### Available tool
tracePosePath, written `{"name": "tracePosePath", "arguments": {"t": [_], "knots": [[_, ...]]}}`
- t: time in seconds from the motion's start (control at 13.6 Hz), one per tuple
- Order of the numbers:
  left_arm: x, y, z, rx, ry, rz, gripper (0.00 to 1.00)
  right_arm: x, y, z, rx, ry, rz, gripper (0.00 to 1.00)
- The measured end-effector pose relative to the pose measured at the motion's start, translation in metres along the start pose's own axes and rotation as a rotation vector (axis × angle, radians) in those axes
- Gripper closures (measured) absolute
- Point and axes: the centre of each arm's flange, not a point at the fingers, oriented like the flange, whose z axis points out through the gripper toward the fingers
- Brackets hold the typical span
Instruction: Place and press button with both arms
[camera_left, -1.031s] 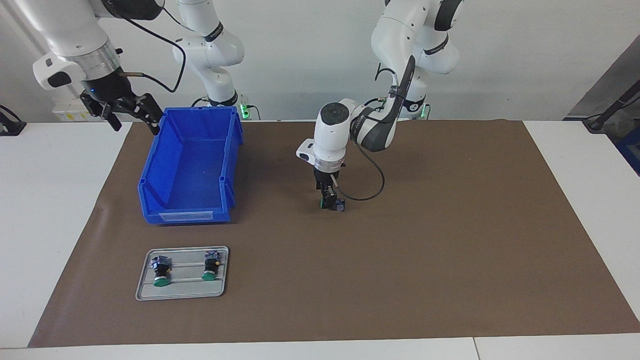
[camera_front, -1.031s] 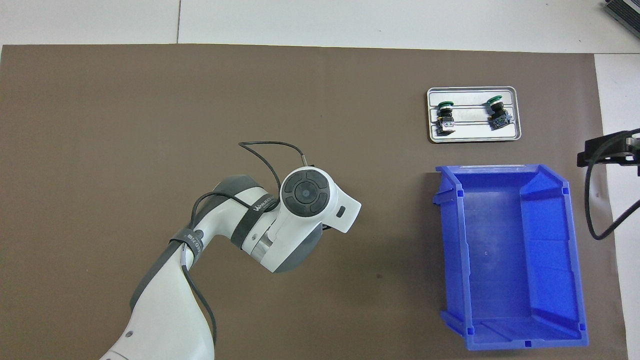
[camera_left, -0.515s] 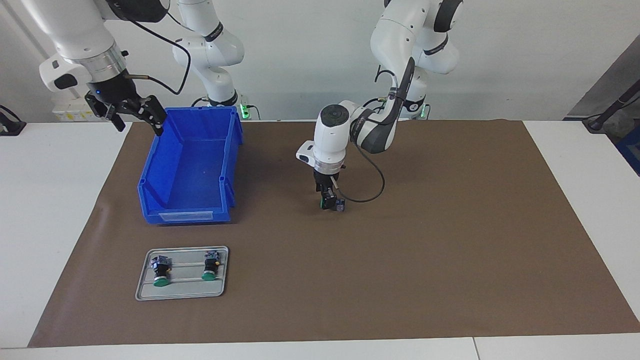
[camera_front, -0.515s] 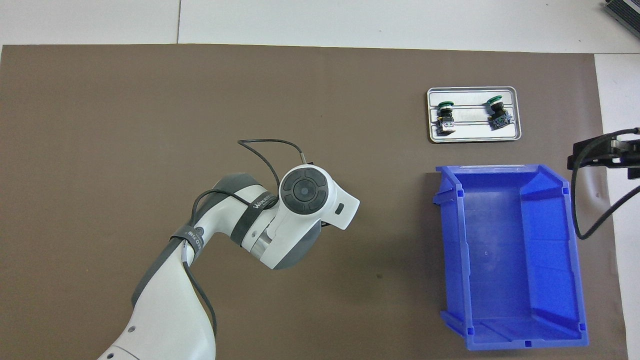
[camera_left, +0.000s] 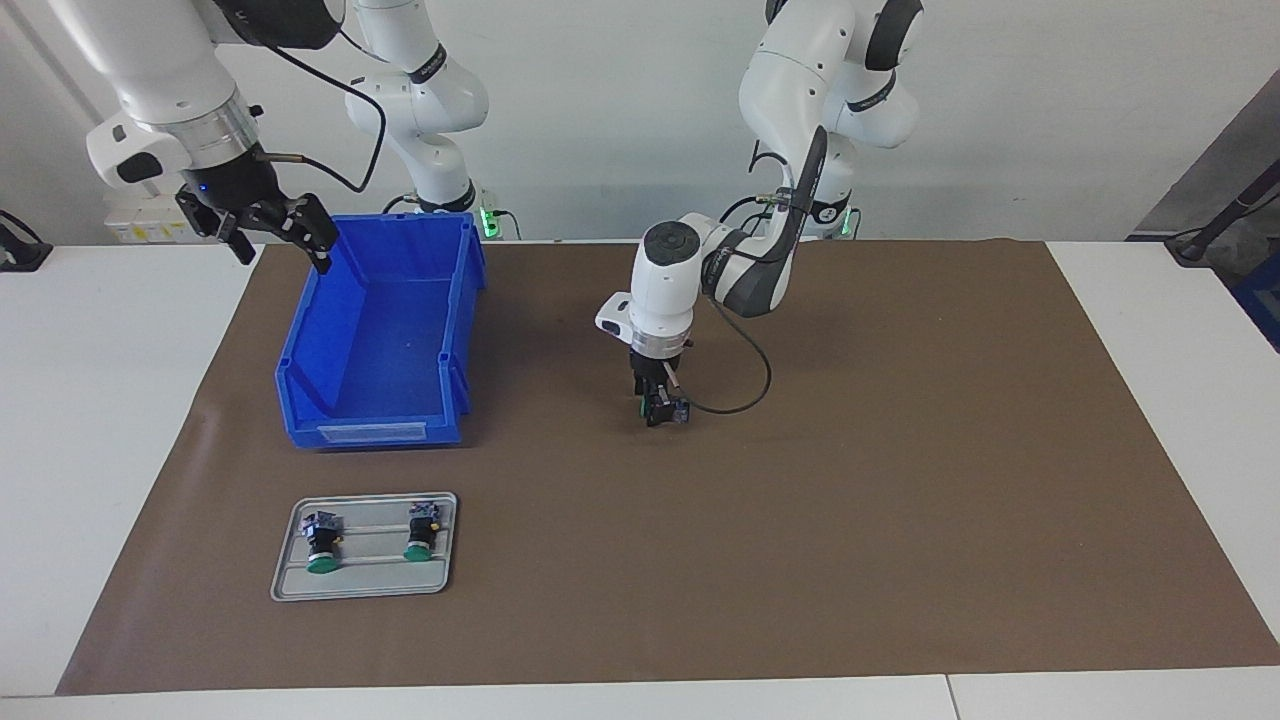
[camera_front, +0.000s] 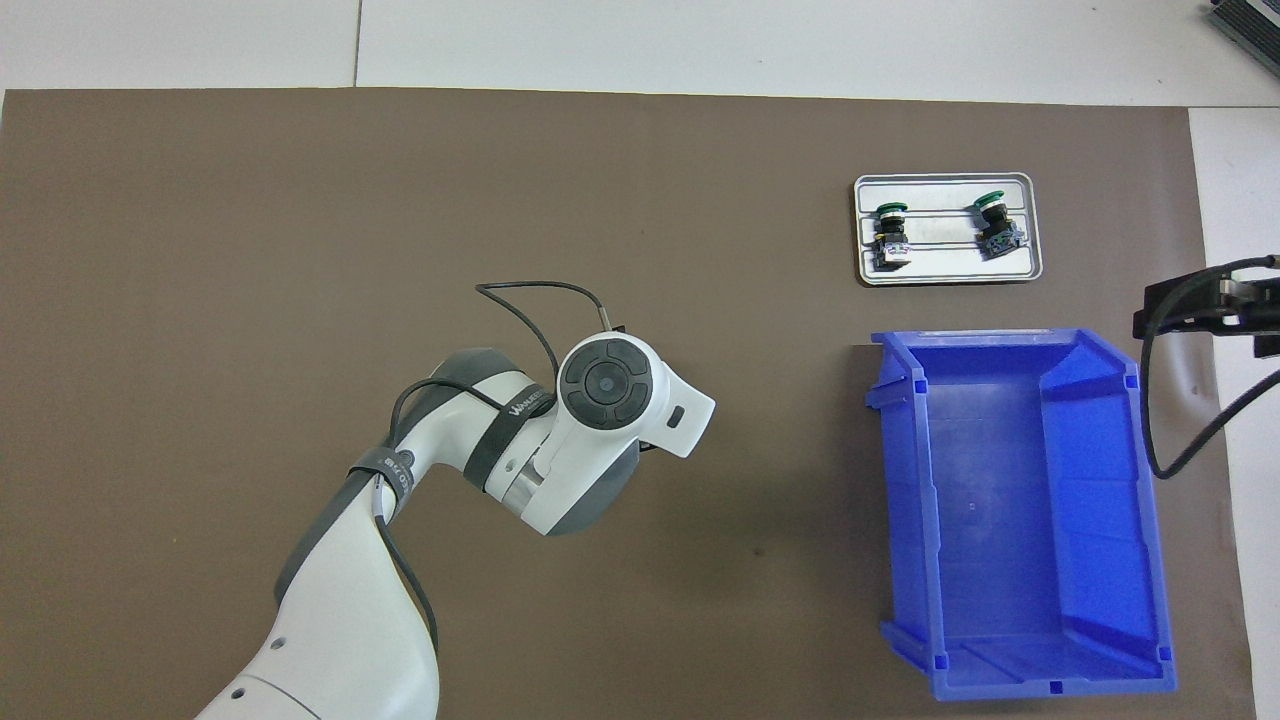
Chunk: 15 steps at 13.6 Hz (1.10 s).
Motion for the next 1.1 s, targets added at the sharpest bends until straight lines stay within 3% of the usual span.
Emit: {"name": "tracePosePath", "arguments": {"t": [0.22, 0.52, 0.81, 1.1], "knots": [[-0.003, -0.005, -0.001, 0.003, -0.003, -0.008, 0.6, 0.001, 0.001, 0.0, 0.001, 0.005, 0.001, 0.0], [-0.014, -0.025, -0.014, 0.015, -0.001, -0.047, 0.6, 0.001, 0.003, -0.001, 0.001, 0.006, 0.005, 0.0], [-0.057, -0.068, -0.069, 0.034, 0.003, -0.123, 0.6, 0.0, 0.003, 0.0, 0.0, -0.001, 0.005, 0.0], [-0.12, -0.101, -0.086, -0.053, 0.096, -0.158, 0.6, -0.001, 0.002, -0.001, 0.001, 0.0, 0.004, 0.0]]}}
